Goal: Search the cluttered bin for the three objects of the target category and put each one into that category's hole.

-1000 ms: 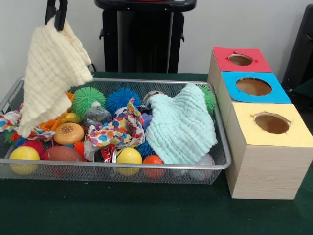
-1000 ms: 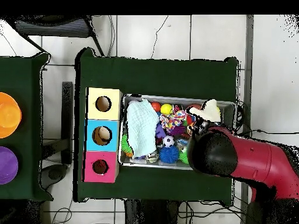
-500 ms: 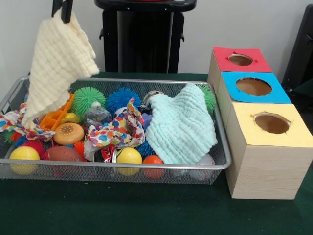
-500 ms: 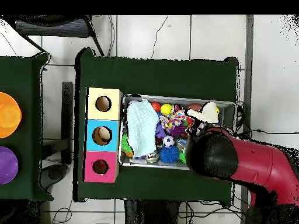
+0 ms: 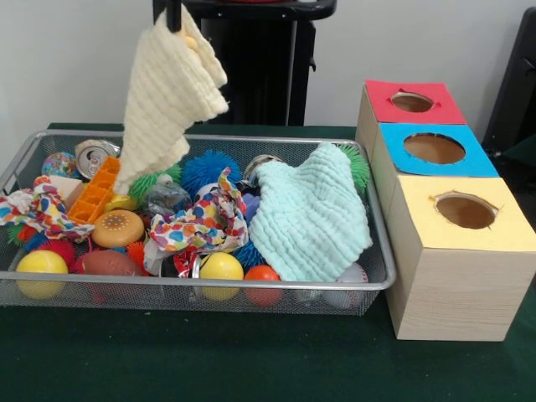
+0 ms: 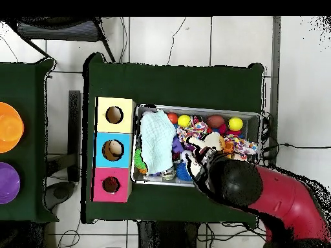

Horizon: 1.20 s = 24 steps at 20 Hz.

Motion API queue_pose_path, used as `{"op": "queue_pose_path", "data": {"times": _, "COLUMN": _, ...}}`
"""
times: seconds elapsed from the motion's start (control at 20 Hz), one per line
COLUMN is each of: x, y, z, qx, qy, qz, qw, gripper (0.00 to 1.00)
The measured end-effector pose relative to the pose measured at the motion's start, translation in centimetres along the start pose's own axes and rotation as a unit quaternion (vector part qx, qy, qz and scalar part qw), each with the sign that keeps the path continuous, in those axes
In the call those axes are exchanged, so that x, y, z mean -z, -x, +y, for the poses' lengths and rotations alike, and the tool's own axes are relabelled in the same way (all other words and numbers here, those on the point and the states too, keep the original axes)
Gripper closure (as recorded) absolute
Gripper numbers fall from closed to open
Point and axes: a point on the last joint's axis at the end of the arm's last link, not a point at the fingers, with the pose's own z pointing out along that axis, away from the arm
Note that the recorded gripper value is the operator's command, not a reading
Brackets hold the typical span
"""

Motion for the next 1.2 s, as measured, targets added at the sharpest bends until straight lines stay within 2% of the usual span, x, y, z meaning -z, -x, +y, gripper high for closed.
{"op": "queue_pose_path", "data": {"times": 0.2, "x": -1.2, "y": -1.1, "z": -0.4, "qx": -0.036, "qy": 0.032, "qz": 0.038, "qw": 0.9981, "gripper": 1.00}}
{"op": "queue_pose_path", "data": {"times": 0.25, "x": -2.2, "y": -1.4, "z": -0.7, "qx": -0.057, "qy": 0.052, "qz": 0.057, "qw": 0.9954, "gripper": 1.00}}
{"op": "queue_pose_path", "data": {"times": 0.4, "x": -3.5, "y": -1.3, "z": -1.1, "qx": -0.076, "qy": 0.074, "qz": 0.071, "qw": 0.9919, "gripper": 1.00}}
{"op": "queue_pose_path", "data": {"times": 0.5, "x": -5.7, "y": -1.3, "z": -1.5, "qx": -0.096, "qy": 0.100, "qz": 0.087, "qw": 0.9865, "gripper": 1.00}}
{"op": "queue_pose_path", "data": {"times": 0.65, "x": -7.8, "y": -1.4, "z": -1.7, "qx": -0.106, "qy": 0.121, "qz": 0.101, "qw": 0.9817, "gripper": 1.00}}
{"op": "queue_pose_path", "data": {"times": 0.7, "x": -8.8, "y": -1.4, "z": -1.7, "qx": -0.109, "qy": 0.130, "qz": 0.109, "qw": 0.9794, "gripper": 1.00}}
{"op": "queue_pose_path", "data": {"times": 0.75, "x": -10.0, "y": -1.6, "z": -1.5, "qx": -0.112, "qy": 0.143, "qz": 0.121, "qw": 0.9758, "gripper": 1.00}}
{"op": "queue_pose_path", "data": {"times": 0.85, "x": -10.8, "y": -1.7, "z": -1.3, "qx": -0.112, "qy": 0.153, "qz": 0.132, "qw": 0.9729, "gripper": 1.00}}
{"op": "queue_pose_path", "data": {"times": 0.9, "x": -11.6, "y": -1.9, "z": -1.1, "qx": -0.113, "qy": 0.166, "qz": 0.144, "qw": 0.9690, "gripper": 1.00}}
{"op": "queue_pose_path", "data": {"times": 1.0, "x": -12.3, "y": -2.1, "z": -0.7, "qx": -0.112, "qy": 0.181, "qz": 0.158, "qw": 0.9643, "gripper": 1.00}}
{"op": "queue_pose_path", "data": {"times": 1.1, "x": -13.0, "y": -2.4, "z": -0.2, "qx": -0.111, "qy": 0.201, "qz": 0.173, "qw": 0.9578, "gripper": 1.00}}
{"op": "queue_pose_path", "data": {"times": 1.15, "x": -13.6, "y": -2.6, "z": 0.2, "qx": -0.111, "qy": 0.219, "qz": 0.186, "qw": 0.9514, "gripper": 1.00}}
{"op": "queue_pose_path", "data": {"times": 1.2, "x": -13.9, "y": -2.7, "z": 0.5, "qx": -0.111, "qy": 0.229, "qz": 0.193, "qw": 0.9476, "gripper": 1.00}}
